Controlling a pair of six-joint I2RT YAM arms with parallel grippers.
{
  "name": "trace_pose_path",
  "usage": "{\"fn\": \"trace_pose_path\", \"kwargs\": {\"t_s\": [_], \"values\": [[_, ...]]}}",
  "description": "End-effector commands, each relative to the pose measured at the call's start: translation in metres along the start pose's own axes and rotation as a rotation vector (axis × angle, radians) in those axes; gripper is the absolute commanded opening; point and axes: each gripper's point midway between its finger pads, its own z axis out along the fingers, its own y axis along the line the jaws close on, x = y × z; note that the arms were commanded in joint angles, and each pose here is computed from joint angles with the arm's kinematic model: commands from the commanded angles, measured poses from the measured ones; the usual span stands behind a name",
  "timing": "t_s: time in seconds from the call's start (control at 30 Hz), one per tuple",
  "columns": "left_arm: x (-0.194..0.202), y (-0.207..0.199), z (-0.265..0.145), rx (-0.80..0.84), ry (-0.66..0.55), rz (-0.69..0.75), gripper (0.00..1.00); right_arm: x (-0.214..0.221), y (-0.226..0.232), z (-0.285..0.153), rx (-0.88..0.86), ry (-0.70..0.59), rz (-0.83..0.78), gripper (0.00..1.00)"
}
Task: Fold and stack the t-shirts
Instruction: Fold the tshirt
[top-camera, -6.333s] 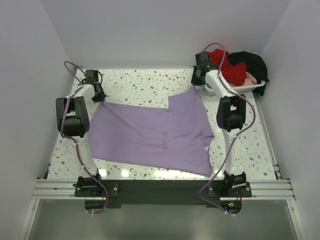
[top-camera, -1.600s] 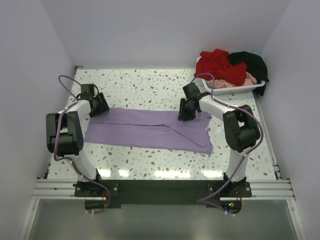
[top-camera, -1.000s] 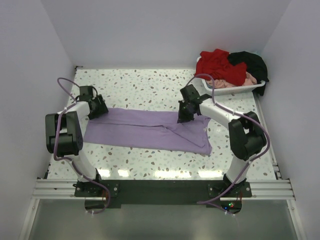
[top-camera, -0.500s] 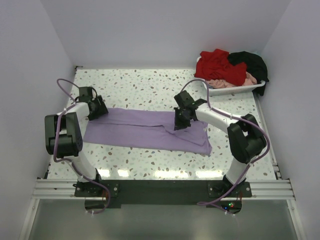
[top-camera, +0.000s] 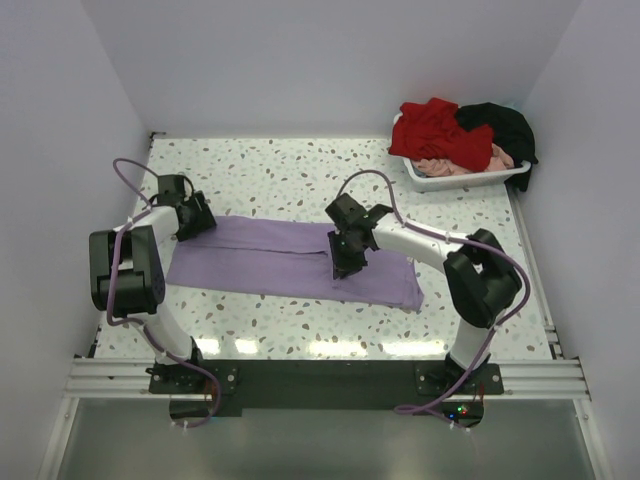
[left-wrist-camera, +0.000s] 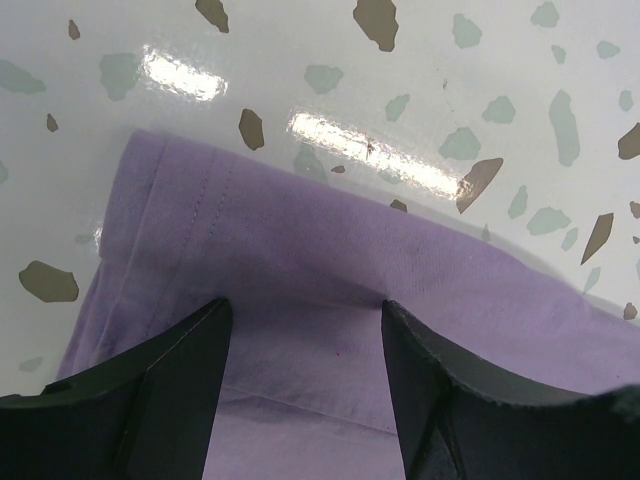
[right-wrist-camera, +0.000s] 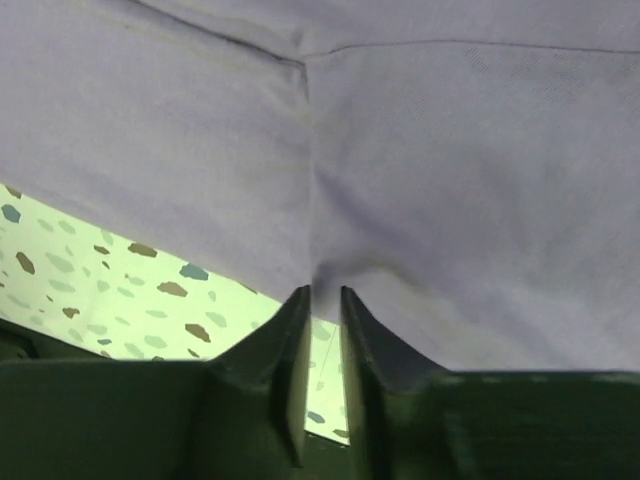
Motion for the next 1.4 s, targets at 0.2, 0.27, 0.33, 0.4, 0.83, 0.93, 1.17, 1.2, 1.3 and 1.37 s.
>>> {"fn": "trace_pose_path", "kwargs": {"t_s": [0.2, 0.27, 0.33, 0.4, 0.83, 0.93, 1.17, 1.2, 1.3, 1.37], "values": [[-0.005, -0.002, -0.003, 0.026, -0.023, -0.007, 0.66, 0.002, 0.008, -0.038, 0.011, -0.013, -0.045, 0.48], [-0.006, -0.002, -0.003, 0.029, -0.027, -0.006, 0.66, -0.006, 0.001, -0.045, 0.049, -0.058, -0.032, 0.60], [-0.009, -0.003, -0.004, 0.028, -0.037, -0.004, 0.66, -0.018, -0.004, -0.060, 0.058, -0.116, -0.002, 0.64], [-0.014, -0.004, -0.006, 0.030, -0.046, -0.005, 0.66, -0.036, -0.019, -0.071, 0.076, -0.175, 0.052, 0.65], [-0.066, -0.025, -0.023, 0.078, -0.144, -0.038, 0.66, -0.137, -0.137, -0.090, 0.087, -0.325, 0.297, 0.66], [-0.077, -0.030, -0.025, 0.090, -0.169, -0.051, 0.66, -0.154, -0.158, -0.083, 0.090, -0.333, 0.338, 0.66], [-0.072, -0.026, -0.001, 0.062, -0.117, -0.081, 0.66, -0.175, -0.188, -0.055, 0.101, -0.304, 0.397, 0.66], [-0.070, -0.024, 0.001, 0.053, -0.112, -0.082, 0.66, -0.176, -0.190, -0.052, 0.103, -0.300, 0.402, 0.66], [-0.060, -0.018, 0.008, 0.029, -0.087, -0.085, 0.66, -0.173, -0.196, -0.045, 0.112, -0.274, 0.425, 0.65], [-0.054, -0.014, 0.012, 0.016, -0.074, -0.092, 0.66, -0.169, -0.200, -0.040, 0.124, -0.255, 0.438, 0.64]]}}
